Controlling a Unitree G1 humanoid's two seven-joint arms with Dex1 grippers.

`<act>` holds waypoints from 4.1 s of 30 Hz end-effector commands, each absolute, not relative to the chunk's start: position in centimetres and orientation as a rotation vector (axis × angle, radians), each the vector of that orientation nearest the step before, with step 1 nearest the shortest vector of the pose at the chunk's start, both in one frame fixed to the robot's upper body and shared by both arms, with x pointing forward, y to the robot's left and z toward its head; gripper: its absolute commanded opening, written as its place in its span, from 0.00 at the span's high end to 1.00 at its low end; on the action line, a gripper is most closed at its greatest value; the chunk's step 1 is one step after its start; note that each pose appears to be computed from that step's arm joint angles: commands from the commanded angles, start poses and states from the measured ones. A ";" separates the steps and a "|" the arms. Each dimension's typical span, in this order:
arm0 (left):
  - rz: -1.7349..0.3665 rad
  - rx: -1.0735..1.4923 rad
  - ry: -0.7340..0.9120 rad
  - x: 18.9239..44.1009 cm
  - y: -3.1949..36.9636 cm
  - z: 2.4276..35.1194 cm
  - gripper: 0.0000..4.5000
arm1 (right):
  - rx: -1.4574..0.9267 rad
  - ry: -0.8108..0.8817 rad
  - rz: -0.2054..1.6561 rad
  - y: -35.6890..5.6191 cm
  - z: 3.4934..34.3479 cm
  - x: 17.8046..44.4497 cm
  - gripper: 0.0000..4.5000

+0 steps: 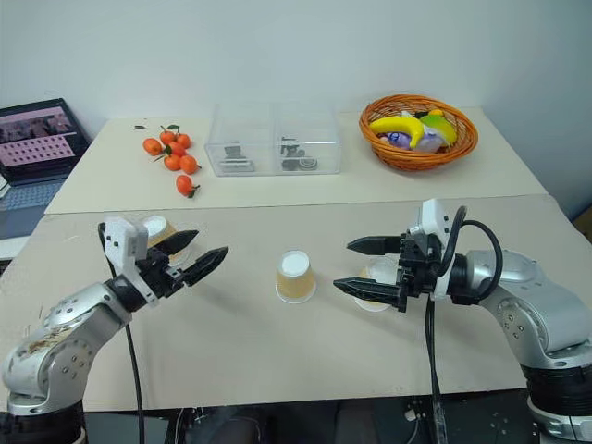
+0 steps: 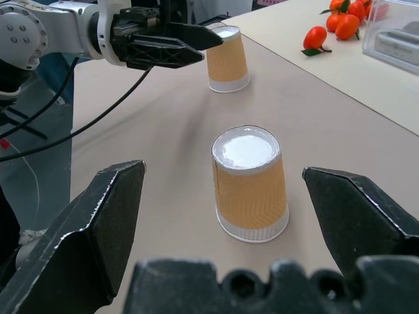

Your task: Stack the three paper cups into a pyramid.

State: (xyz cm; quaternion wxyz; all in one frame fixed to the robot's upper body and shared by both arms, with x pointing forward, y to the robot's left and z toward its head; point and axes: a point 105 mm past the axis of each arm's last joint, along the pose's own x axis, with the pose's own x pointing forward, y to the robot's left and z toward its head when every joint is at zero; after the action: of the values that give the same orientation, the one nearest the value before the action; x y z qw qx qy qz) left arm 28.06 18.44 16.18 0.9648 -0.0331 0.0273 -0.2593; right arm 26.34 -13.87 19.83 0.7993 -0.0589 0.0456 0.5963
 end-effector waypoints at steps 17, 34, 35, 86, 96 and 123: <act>0.132 -0.121 -0.051 29.4 28.8 15.0 0.00 | -0.156 0.030 1.305 -13.3 20.8 26.6 0.00; -0.043 -0.082 -0.042 31.0 27.1 15.2 0.00 | -0.160 0.027 1.275 -13.9 20.9 26.2 0.00; -0.046 -0.085 -0.042 31.1 27.1 15.2 0.00 | -0.160 0.026 1.274 -14.0 20.9 26.2 0.00; -0.100 -0.063 -0.179 31.3 26.0 18.5 0.00 | -0.120 0.061 1.244 -14.8 20.2 26.8 0.00; -0.083 -0.056 -0.136 32.6 26.5 17.1 0.00 | -0.119 0.058 1.225 -14.9 20.2 26.6 0.00; -0.107 -0.014 -0.085 36.0 25.9 15.1 0.06 | -0.111 0.045 1.186 -15.0 20.2 26.3 0.00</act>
State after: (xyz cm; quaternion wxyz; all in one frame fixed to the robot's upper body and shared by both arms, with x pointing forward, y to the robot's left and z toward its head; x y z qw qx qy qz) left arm 35.75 25.80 13.92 0.9982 -0.0202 -0.0184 -0.0541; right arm 26.64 -15.03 18.88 0.8274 -0.0445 0.0496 0.5577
